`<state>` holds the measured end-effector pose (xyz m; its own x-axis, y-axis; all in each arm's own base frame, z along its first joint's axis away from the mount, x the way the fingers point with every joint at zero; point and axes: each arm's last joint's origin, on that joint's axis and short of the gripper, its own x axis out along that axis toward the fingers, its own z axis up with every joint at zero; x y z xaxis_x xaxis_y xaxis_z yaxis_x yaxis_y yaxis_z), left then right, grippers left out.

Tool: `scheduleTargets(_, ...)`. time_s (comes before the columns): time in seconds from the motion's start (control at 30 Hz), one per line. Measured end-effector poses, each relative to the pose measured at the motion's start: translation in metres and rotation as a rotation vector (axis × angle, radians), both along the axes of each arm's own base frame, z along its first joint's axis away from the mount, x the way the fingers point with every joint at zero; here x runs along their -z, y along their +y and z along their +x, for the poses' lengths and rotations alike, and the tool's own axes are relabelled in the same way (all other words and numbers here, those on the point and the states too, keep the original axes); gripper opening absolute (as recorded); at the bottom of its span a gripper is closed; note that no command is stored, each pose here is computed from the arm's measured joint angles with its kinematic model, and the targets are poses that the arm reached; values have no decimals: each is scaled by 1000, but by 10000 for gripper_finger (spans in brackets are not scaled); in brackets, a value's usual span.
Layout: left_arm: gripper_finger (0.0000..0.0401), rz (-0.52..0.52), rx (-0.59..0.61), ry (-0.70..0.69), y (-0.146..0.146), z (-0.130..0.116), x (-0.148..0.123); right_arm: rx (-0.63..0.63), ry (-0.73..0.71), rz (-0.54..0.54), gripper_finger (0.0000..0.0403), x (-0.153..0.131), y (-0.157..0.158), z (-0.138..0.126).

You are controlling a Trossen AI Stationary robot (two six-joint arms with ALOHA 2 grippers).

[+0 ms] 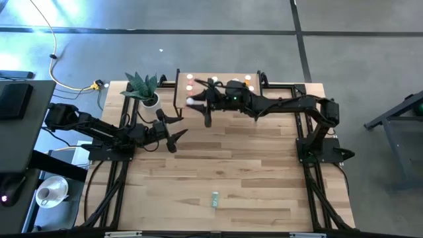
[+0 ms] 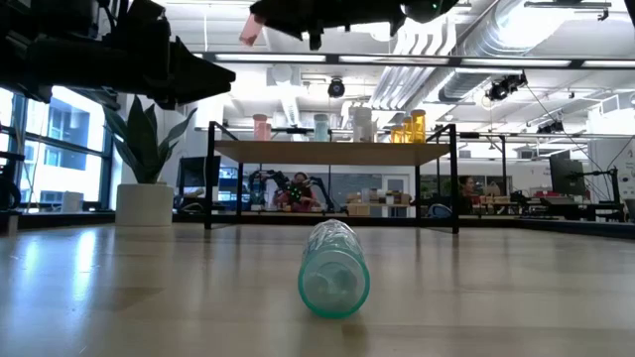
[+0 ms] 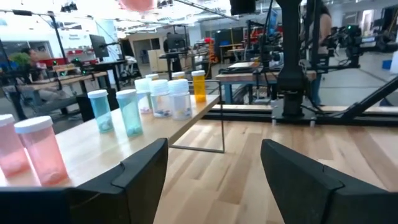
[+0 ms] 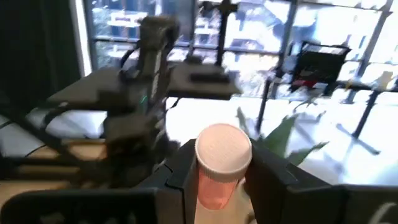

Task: Pick and place medicine bottles onto shelf by color
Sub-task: Put the pink pill bottle aligned with the other pink pill bottles on the shelf

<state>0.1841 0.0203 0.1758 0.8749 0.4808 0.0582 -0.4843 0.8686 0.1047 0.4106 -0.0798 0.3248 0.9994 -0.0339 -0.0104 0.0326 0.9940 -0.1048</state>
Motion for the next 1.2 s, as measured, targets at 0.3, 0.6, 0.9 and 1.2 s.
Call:
scheduleTargets(0.3, 246, 16, -14, 9, 0, 0, 0, 186, -58, -21, 94, -56, -27, -2)
scheduleTargets(0.6, 246, 28, -20, 37, 1, 0, 2, 240, 201, 99, 94, -42, -56, 11)
scheduleTargets(0.9, 246, 26, -20, 111, 1, 0, 9, 197, 342, 131, 94, 10, -61, 29)
scheduleTargets(1.2, 246, -67, 60, 142, -2, 0, 16, 190, 406, 139, 94, 45, -66, 44)
